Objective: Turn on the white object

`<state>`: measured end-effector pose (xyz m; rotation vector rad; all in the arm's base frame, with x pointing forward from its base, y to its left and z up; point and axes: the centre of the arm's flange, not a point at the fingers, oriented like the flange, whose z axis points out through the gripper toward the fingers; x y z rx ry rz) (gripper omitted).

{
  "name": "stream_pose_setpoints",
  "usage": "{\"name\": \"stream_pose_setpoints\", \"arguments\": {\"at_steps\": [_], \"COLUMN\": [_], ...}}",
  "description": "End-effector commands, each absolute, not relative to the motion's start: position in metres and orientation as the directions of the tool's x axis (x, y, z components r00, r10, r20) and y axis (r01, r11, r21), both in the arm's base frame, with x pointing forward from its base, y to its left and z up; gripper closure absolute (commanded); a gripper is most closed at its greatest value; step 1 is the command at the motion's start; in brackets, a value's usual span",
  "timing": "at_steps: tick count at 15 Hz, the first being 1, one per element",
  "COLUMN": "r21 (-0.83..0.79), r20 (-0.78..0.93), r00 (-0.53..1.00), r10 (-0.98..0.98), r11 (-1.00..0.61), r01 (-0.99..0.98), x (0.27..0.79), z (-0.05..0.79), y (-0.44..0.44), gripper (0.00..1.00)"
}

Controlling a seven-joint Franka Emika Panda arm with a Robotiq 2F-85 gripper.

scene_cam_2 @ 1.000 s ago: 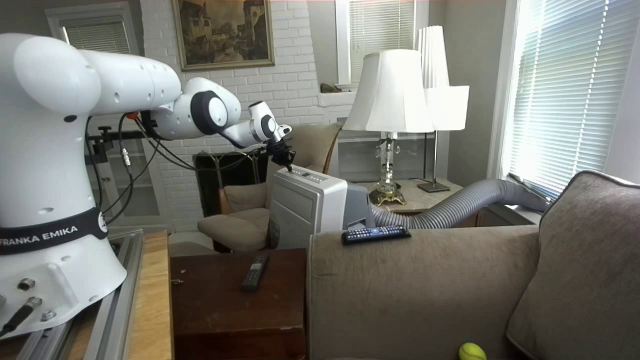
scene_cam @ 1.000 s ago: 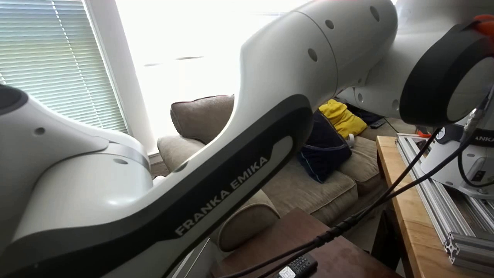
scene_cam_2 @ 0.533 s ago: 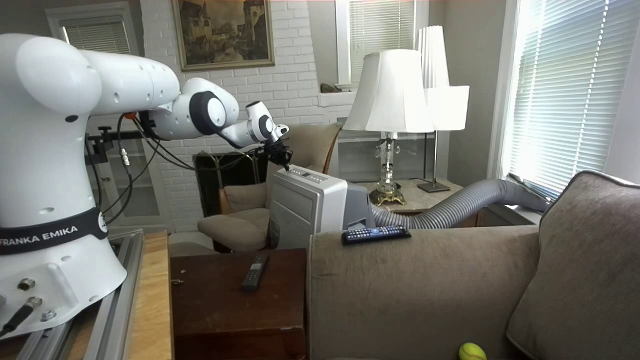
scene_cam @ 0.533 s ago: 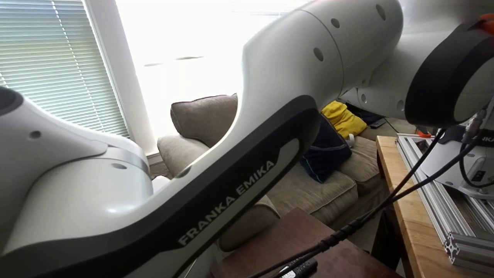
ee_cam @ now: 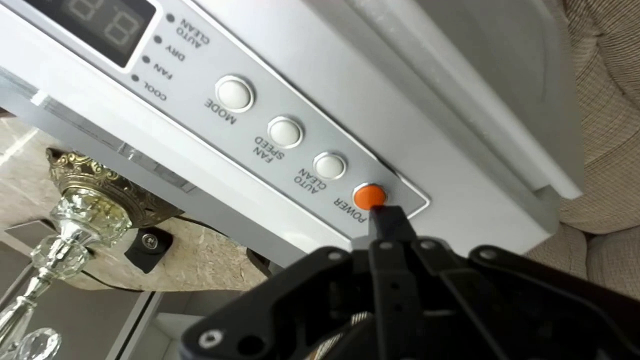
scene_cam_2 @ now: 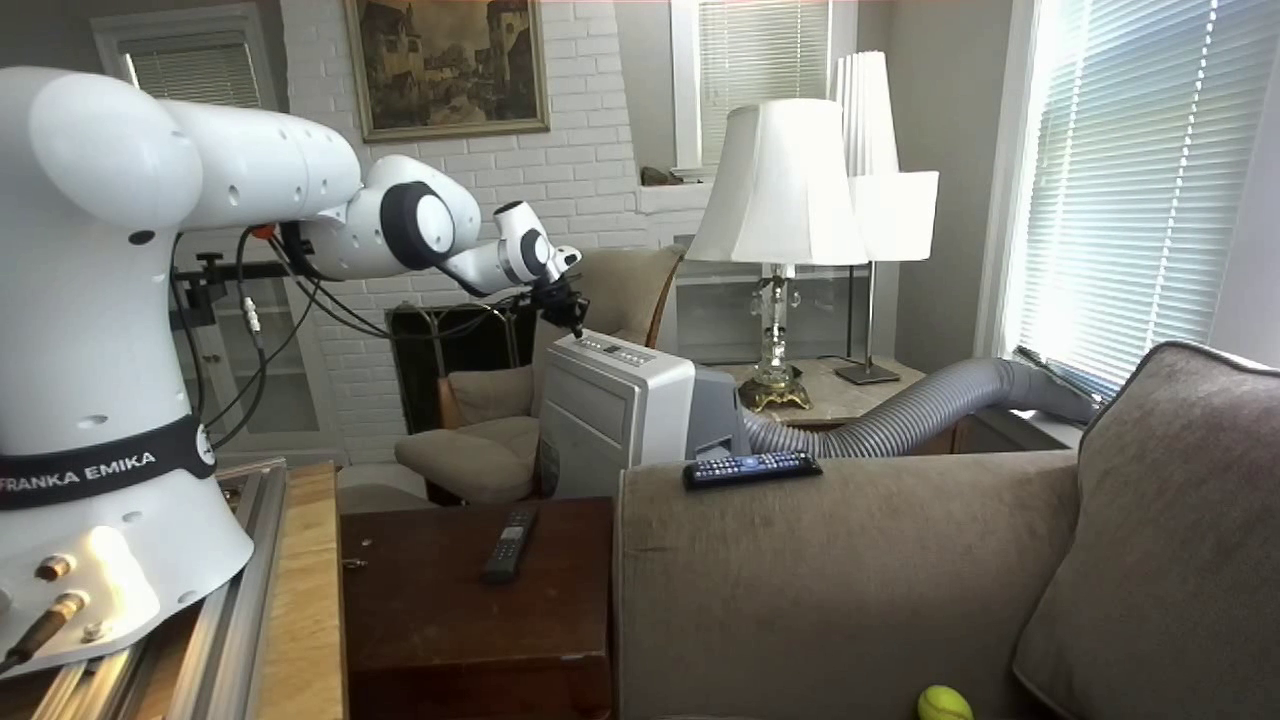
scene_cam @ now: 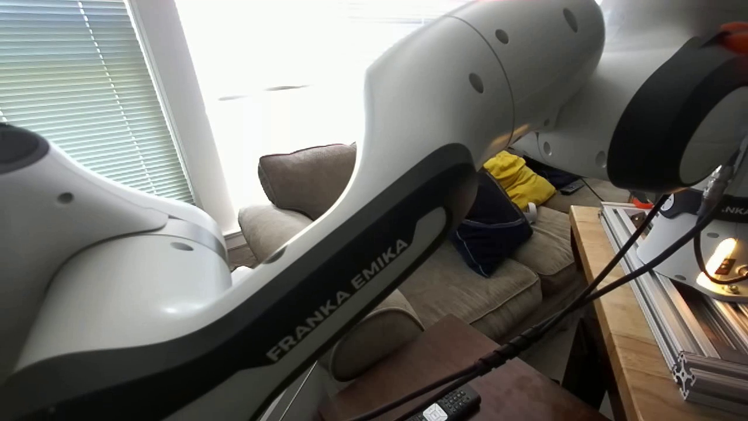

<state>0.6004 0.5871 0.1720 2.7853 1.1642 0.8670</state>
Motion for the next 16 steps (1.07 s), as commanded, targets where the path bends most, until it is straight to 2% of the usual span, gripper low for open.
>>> {"name": "stream_pose_setpoints", "arguments": {"at_steps": [1, 13, 16], "r21": [0.209, 0.272, 0.204], "r20": [0.507, 0.468, 0.495], "r00": [0.581, 0.568, 0.624], "r10": [0.636, 0.676, 0.605], "r11": [-0.745, -0.723, -0.779], "r01": [0.633, 0.635, 0.593], "x": [0.649, 0.645, 0.65], "z": [0.16, 0.136, 0.173], "y": [0.631, 0.629, 0.63], "gripper": [1.0, 1.0, 1.0]}}
